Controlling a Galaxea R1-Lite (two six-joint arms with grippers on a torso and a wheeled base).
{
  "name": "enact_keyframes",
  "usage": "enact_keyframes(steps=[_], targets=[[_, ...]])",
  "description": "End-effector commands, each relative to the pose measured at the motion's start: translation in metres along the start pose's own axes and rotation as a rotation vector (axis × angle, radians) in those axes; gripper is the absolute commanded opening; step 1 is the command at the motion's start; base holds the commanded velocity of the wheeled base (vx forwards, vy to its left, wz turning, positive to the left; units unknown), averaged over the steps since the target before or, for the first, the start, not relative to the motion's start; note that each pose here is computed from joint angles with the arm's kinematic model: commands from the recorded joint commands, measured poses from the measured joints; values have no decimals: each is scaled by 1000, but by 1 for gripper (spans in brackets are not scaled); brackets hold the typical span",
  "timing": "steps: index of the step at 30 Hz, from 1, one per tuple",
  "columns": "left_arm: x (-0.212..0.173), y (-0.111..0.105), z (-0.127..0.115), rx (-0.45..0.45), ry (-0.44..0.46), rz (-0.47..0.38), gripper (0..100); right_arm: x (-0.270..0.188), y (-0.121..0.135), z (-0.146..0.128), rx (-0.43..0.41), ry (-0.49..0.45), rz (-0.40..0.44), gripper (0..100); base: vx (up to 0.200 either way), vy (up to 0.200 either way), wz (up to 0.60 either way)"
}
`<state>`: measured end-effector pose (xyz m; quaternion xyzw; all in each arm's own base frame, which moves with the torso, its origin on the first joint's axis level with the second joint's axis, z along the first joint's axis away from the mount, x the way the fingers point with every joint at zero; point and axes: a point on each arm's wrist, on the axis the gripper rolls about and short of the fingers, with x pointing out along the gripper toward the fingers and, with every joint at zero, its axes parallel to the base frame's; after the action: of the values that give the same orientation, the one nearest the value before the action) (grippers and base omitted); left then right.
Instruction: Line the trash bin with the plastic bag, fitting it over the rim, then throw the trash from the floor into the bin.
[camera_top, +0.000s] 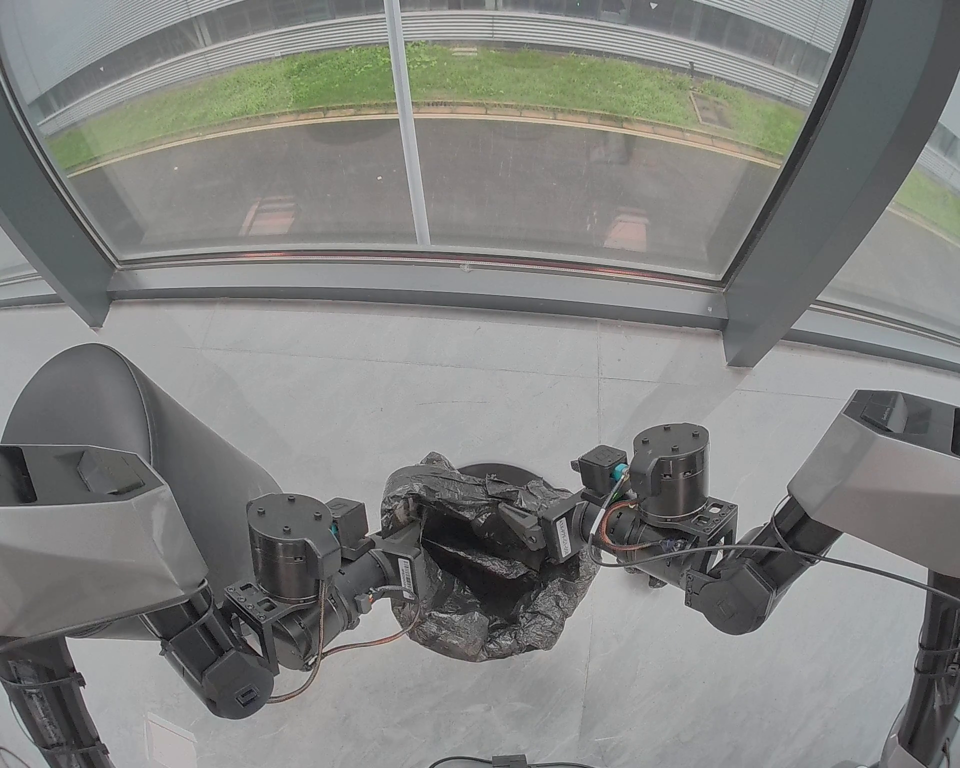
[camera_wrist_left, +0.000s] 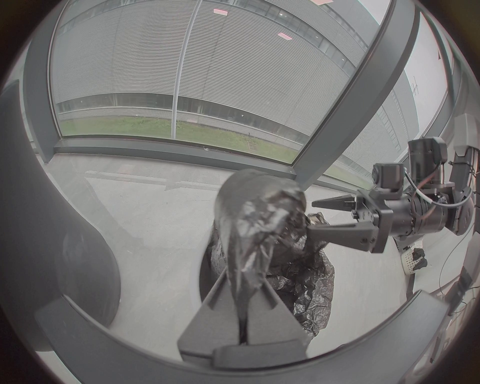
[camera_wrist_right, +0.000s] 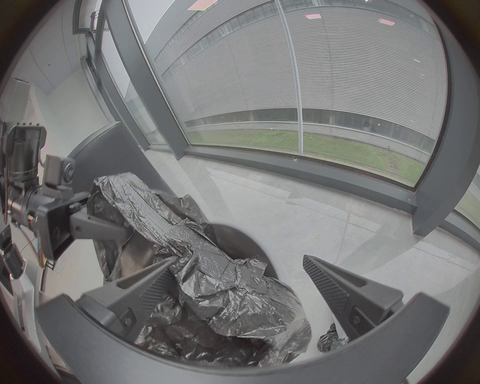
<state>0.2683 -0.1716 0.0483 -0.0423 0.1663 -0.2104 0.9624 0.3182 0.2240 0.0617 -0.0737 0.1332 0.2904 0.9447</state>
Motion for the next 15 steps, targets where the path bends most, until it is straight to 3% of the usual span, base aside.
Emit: enact_keyframes(steps=[1, 5, 15], targets=[[4, -6, -6, 5, 16, -9, 0, 8, -4, -2, 1, -21, -24, 100, 0, 0, 0], [5, -5, -6, 19, 20, -7, 0, 15, -5, -1, 2, -70, -107, 100, 0, 0, 0], [22, 18, -3, 47, 2, 57, 0, 26, -13, 1, 10, -91, -172, 100, 0, 0, 0]])
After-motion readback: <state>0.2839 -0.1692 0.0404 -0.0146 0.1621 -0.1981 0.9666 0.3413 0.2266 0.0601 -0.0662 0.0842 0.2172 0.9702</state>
